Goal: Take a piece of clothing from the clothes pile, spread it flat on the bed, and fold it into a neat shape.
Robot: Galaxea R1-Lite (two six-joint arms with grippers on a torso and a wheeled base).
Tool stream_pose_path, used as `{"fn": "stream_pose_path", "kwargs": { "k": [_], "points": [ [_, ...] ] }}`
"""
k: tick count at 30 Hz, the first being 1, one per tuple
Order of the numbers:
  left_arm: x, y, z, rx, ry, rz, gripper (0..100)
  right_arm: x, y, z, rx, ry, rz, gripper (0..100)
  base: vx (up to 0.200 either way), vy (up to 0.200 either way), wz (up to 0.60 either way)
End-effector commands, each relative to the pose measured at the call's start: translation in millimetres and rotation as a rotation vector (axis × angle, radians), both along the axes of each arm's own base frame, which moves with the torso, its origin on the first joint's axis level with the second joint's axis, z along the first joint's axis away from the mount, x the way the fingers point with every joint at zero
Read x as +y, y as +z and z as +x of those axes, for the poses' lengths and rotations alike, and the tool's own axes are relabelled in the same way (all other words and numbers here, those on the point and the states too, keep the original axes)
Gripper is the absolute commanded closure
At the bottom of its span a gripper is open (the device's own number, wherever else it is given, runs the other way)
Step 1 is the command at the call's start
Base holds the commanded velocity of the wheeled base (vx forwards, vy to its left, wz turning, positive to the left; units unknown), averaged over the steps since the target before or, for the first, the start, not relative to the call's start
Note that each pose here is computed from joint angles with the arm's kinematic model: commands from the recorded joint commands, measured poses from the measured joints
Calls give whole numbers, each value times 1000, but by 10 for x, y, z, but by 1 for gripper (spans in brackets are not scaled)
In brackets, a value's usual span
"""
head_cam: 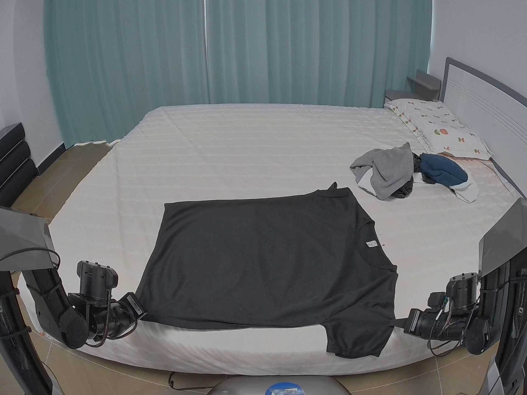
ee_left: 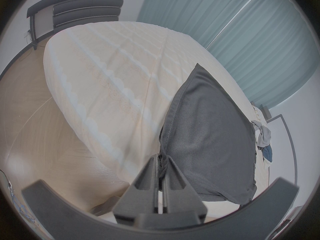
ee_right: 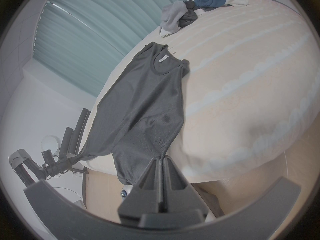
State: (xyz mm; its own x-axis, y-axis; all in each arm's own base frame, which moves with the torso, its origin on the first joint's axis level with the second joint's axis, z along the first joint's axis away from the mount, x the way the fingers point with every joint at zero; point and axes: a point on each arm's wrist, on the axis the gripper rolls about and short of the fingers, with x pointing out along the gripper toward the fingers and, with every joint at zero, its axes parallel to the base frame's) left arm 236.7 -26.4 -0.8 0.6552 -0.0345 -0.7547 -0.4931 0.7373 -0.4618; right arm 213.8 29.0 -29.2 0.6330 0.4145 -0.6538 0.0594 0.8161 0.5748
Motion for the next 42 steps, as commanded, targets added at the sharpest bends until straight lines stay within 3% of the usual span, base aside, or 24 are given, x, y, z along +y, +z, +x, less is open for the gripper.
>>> {"fn": "stream_pose_path", "kwargs": {
  "k": [1,5,9,20,27,37,42],
  "points": [
    [15,11,-6,-3,4,2,100,-24,83,-79,17,2,-16,100,0,0,0],
    [38,-1,-49,11,-13,27,100,-31,160,-218,90,49,-65,100,0,0,0],
    [52,-22,-113,32,-49,61,100,-38,212,-300,132,39,-101,100,0,0,0],
    [53,-80,-193,75,-88,97,100,-30,389,-513,186,65,-146,100,0,0,0],
    [52,-120,-303,119,-152,143,100,3,428,-601,215,78,-180,100,0,0,0],
    [47,-201,-273,145,-158,138,100,21,418,-592,210,76,-199,100,0,0,0],
    [42,-230,-252,113,-154,135,100,21,433,-594,205,70,-190,100,0,0,0]
  ]
}}
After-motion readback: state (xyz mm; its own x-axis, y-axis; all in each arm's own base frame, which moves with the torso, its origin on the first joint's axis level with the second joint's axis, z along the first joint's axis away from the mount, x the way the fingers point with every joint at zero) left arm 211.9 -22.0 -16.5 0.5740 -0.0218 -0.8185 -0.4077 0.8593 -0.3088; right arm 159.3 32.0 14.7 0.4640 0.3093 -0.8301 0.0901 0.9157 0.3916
